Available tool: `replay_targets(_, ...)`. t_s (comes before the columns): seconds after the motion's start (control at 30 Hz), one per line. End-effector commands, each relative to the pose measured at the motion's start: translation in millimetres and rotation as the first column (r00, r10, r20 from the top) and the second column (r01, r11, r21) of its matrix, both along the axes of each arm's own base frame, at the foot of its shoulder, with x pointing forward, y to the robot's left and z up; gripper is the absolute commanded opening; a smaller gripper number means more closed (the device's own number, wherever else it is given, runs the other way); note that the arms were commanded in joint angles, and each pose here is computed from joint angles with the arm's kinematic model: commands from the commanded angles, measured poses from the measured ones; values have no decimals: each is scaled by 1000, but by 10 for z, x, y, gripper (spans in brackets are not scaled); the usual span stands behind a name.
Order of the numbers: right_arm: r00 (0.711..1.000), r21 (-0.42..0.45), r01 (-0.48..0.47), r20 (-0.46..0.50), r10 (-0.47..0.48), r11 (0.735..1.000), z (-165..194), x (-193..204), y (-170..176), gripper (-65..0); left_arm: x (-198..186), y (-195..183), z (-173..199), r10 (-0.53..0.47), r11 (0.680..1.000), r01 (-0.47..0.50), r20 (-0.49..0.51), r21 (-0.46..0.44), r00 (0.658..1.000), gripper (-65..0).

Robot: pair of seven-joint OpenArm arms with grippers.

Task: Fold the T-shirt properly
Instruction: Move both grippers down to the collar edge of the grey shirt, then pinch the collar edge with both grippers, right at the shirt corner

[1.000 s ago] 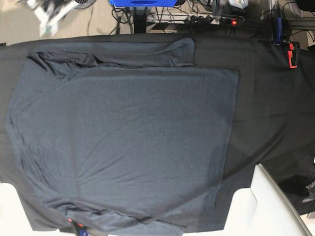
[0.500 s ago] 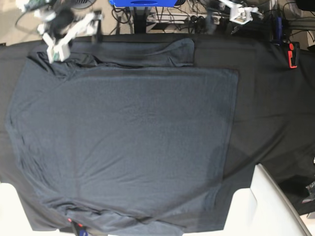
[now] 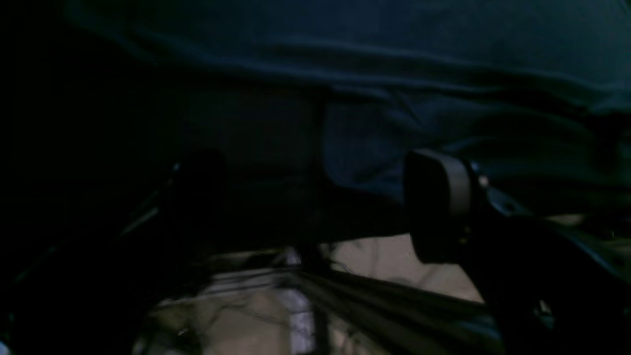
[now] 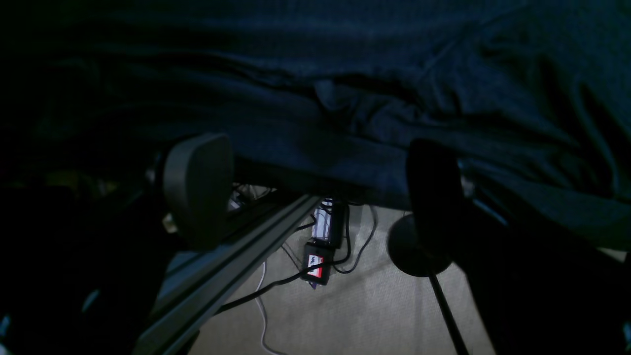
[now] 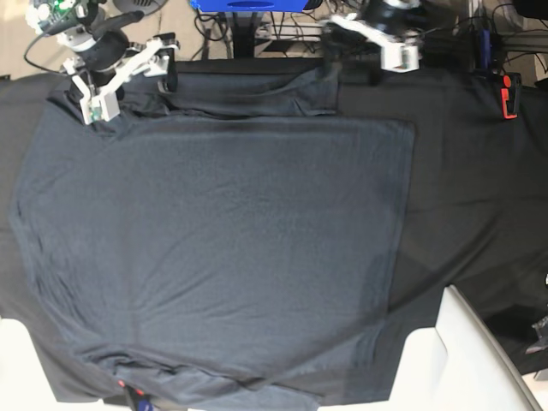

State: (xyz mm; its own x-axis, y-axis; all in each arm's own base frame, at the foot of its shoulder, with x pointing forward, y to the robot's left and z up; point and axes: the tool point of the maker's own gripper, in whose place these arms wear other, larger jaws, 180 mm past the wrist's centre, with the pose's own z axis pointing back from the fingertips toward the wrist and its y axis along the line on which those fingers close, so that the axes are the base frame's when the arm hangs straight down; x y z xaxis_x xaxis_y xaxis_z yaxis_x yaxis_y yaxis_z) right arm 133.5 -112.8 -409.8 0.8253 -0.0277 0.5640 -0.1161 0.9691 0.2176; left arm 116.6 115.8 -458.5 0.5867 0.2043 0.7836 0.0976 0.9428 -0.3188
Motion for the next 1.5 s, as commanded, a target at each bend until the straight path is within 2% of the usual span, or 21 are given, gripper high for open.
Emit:
replay_targets(0.0,999,5,-1,32,0,1000,65,49,1,-143,34,-43,47,-8,1000,9,25,-17,1000,-109)
replay_targets(0.23,997,-46,66,37,-64,997,75,62,-308,-143,5,-247,-133,-60,998,60,-9,-30,998,-109)
replay_targets(0.5,994,-79,106,41,-104,991,84,57,-498,-143,93,-345,-136,-46,998,46,0,-50,999,-109)
replay_targets(0.7,993,-77,117,37,-114,990,32,98,-525,-143,109,-490,-309,-49,996,39,-119,-85,992,-110)
replay_targets(0.8,981,-85,191,43,-188,978,-7,137,-705,-146,125,-501,-308,-43,995,32,-120,-92,992,-110)
replay_targets(0.9,952,-99,305,73,-299,947,24,190,-984,-146,145,-495,-349,-48,996,37,-124,-84,991,-115)
replay_targets(0.97,930,-108,365,100,-355,925,73,233,-1153,-146,124,-477,-399,-45,996,35,-136,-76,990,-181)
replay_targets(1.03,907,-116,414,134,-399,903,138,302,-1328,-146,131,-474,-416,-45,997,35,-138,-73,989,-321)
replay_targets(1.13,866,-120,496,138,-481,860,85,296,-1599,-146,146,-489,-417,-36,997,25,-137,-79,990,-592)
replay_targets(1.17,854,-118,519,129,-505,847,32,282,-1667,-146,150,-491,-413,-35,996,24,-137,-80,990,-650)
replay_targets(1.3,811,-108,585,61,-582,804,-257,177,-1877,-146,164,-496,-402,-35,996,24,-132,-82,991,-650)
replay_targets(1.47,794,-107,602,-21,-608,791,-556,100,-1993,-147,162,-471,-399,-38,997,28,-132,-77,991,-650)
